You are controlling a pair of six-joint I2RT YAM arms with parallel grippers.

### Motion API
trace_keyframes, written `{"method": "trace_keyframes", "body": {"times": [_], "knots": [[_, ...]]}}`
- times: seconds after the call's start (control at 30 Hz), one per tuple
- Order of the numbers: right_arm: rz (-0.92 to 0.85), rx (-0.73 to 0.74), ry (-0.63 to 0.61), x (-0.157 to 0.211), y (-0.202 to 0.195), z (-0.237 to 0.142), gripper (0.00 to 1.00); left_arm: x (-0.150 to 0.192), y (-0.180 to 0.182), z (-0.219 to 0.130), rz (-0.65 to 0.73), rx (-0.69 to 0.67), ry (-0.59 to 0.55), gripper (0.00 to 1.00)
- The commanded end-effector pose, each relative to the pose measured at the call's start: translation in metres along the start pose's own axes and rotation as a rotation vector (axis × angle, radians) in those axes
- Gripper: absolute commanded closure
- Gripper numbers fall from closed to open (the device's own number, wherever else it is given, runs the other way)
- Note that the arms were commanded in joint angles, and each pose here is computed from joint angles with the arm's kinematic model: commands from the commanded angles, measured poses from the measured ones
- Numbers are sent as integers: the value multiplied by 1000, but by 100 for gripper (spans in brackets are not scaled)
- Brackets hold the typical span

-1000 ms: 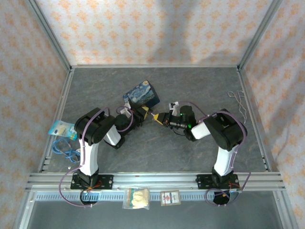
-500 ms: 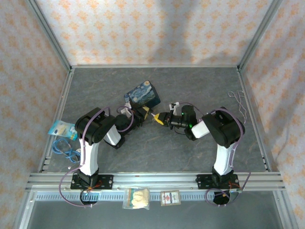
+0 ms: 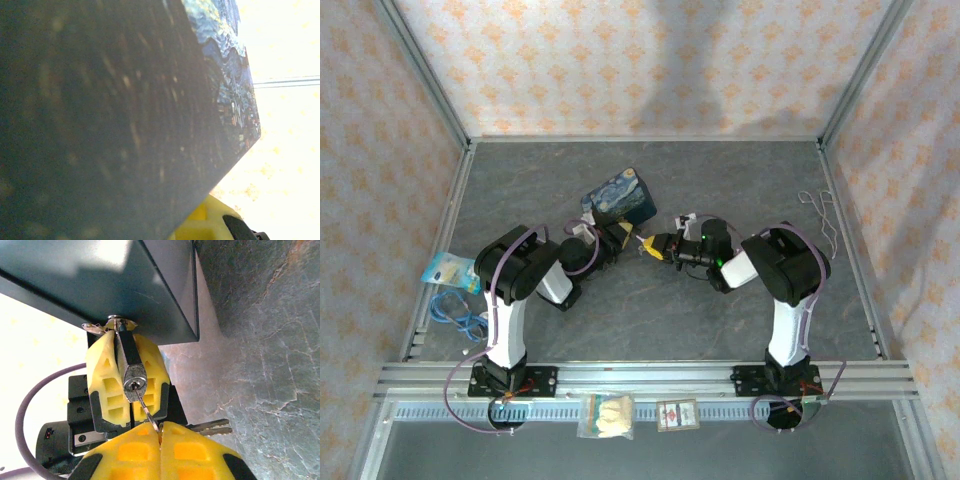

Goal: Unlock the padlock with the key

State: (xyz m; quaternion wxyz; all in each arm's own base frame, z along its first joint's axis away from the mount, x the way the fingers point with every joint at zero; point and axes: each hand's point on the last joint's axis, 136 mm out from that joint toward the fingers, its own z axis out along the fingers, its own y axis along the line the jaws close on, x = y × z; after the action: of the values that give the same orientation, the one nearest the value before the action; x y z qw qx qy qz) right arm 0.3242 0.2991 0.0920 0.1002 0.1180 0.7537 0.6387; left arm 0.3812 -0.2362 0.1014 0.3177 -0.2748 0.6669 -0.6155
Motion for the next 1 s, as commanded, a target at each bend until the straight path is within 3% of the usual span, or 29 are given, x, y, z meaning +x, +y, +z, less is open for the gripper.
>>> {"method": "trace_keyframes", "body": {"times": [0.0, 0.4, 0.97], "knots": [[-35, -99, -121, -29, 32, 1, 100, 44, -94, -13, 131, 352, 190, 100], [-33, -91, -155, -27, 33, -5, 100, 41, -92, -12, 132, 348, 170, 100], [-7, -80, -273, -11, 33, -12, 100, 14, -74, -11, -17, 275, -70, 100]]}}
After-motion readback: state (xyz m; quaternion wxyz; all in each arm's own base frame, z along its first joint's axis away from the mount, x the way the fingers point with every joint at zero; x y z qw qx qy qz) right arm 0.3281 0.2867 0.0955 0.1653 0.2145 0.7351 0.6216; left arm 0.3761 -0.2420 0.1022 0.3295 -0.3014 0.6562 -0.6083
